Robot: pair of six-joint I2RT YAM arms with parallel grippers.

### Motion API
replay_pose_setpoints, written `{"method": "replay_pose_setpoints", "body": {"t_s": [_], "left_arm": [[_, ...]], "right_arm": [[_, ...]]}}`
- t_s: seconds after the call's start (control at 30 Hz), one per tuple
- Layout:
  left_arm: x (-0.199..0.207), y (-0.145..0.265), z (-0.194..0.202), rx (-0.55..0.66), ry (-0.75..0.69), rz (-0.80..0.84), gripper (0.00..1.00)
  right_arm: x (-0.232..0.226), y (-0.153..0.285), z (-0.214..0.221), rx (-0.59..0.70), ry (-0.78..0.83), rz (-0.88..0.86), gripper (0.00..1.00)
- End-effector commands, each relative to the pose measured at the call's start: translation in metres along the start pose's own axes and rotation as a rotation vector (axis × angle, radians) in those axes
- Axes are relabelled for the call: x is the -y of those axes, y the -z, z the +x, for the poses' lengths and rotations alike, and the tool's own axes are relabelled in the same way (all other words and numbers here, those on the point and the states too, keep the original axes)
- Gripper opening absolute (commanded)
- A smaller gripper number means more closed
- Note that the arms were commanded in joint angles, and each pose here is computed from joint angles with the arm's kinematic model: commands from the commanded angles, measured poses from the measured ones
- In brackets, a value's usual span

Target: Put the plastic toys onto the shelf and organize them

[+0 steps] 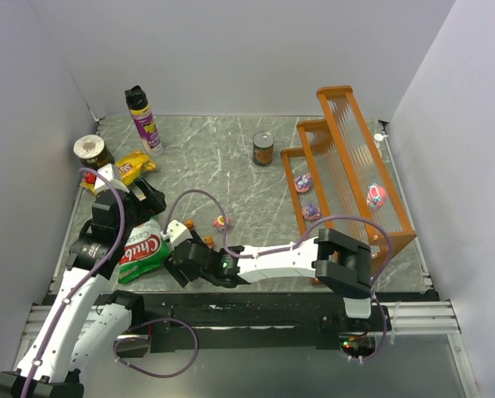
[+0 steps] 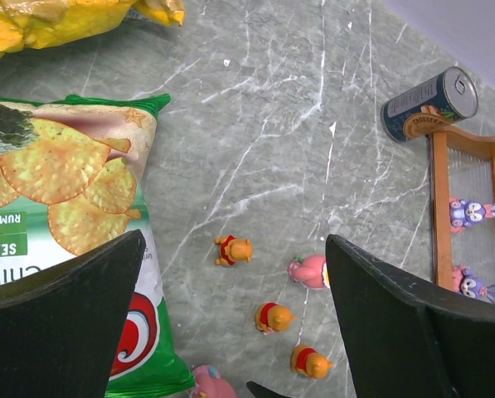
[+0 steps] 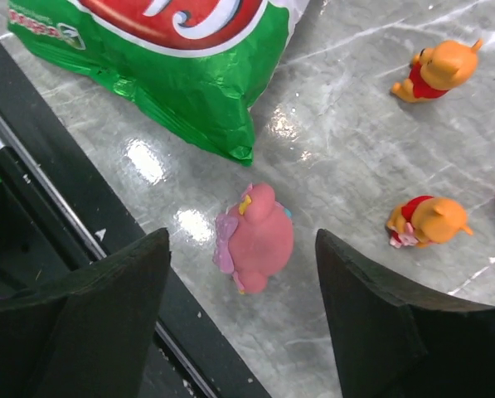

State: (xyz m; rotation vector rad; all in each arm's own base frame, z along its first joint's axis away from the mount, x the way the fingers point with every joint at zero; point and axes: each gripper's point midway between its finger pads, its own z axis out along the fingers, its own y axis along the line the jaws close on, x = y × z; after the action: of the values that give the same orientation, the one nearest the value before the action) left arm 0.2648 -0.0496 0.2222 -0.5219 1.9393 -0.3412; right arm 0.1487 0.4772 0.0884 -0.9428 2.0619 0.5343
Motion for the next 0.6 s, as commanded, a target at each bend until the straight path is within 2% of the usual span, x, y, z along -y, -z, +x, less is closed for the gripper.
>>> {"method": "replay_pose_setpoints", "body": {"t_s": [0.0, 0.33, 0.43, 0.47, 0.53, 0.57], "left_arm": [[0.000, 0.004, -0.013, 0.041, 0.017, -0.013, 0.96], [0.000, 0.003, -0.011, 0.033, 0.012, -0.011, 0.96], [0.000, 0.004, -0.011, 0.034, 0.011, -0.009, 0.96], [0.000, 0.004, -0.011, 0.032, 0.010, -0.010, 0.96], [0.001, 0.004, -0.011, 0.032, 0.011, -0.006, 0.96], [0.001, 0.004, -0.011, 0.032, 0.009, -0.006, 0.96]], "right_arm": [[0.000, -0.011, 0.004, 0.017, -0.051, 0.027, 0.75], [0.008, -0.022, 0.020, -0.024, -0.048, 0.084, 0.68], [0.010, -0.024, 0.021, -0.031, -0.053, 0.103, 0.58], [0.011, -0.025, 0.022, -0.035, -0.054, 0.110, 0.49], [0.012, -0.024, 0.022, -0.038, -0.055, 0.116, 0.41], [0.011, -0.023, 0.020, -0.035, -0.058, 0.115, 0.33]]}}
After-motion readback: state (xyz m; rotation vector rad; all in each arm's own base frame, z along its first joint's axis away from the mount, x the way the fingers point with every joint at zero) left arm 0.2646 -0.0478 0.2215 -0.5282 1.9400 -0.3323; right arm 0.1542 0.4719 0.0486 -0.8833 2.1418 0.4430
